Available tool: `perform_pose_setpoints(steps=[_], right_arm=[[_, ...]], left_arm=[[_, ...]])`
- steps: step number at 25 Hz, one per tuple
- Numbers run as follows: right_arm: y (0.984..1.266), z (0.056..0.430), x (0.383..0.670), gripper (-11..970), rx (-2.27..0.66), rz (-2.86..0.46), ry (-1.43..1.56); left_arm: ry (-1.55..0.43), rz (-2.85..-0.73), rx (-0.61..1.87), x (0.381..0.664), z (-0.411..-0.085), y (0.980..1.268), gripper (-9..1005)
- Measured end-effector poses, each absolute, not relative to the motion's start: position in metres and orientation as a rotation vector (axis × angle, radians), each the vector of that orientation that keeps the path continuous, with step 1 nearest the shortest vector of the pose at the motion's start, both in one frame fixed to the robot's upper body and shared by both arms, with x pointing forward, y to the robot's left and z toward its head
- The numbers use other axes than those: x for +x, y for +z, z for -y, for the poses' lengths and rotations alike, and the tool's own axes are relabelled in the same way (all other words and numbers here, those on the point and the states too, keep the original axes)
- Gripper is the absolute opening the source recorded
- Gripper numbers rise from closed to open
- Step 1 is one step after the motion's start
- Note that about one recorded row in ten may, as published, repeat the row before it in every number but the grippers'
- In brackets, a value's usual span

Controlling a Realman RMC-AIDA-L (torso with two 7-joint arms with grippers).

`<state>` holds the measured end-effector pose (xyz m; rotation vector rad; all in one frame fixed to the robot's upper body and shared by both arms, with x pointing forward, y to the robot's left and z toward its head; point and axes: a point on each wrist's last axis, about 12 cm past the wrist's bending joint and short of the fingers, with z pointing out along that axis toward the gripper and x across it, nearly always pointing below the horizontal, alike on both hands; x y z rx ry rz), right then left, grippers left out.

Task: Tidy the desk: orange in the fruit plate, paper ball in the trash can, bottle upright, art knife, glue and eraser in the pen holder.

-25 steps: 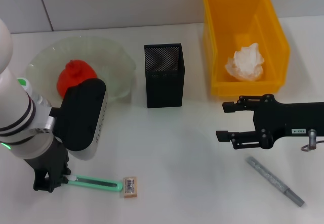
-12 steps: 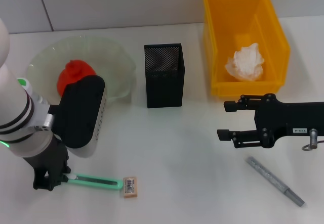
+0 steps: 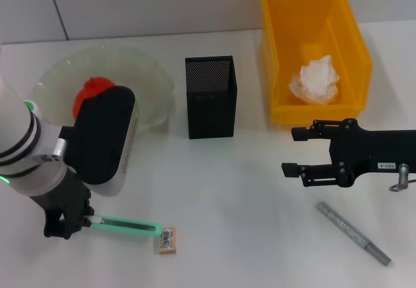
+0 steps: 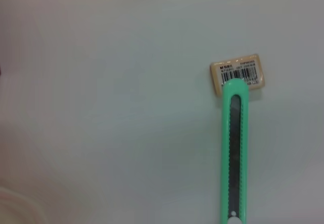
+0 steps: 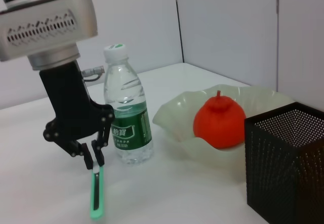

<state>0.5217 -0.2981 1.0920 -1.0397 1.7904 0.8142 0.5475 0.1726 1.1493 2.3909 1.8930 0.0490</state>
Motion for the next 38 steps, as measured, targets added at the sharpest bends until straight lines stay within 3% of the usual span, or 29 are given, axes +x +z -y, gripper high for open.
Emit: perform_pose_setpoints(steps=[17,28,38], right_arm=[[1.092,0.300,0.521,762,-1.028,-1.791,0.805],[1.092,0.303,0.521,761,-1.024,-1.781,0.792],[1.091,0.304,0.519,762,-1.024,-1.780,0.790]], left_arm=[[0.018,-1.834,2.347,0.535,-0.165,1.182,98],[-0.065,-1.770,2.213,0.526,-0.160,1.218,98],[-0.257,-1.709,1.998,0.530,-0.172,1.251,98]])
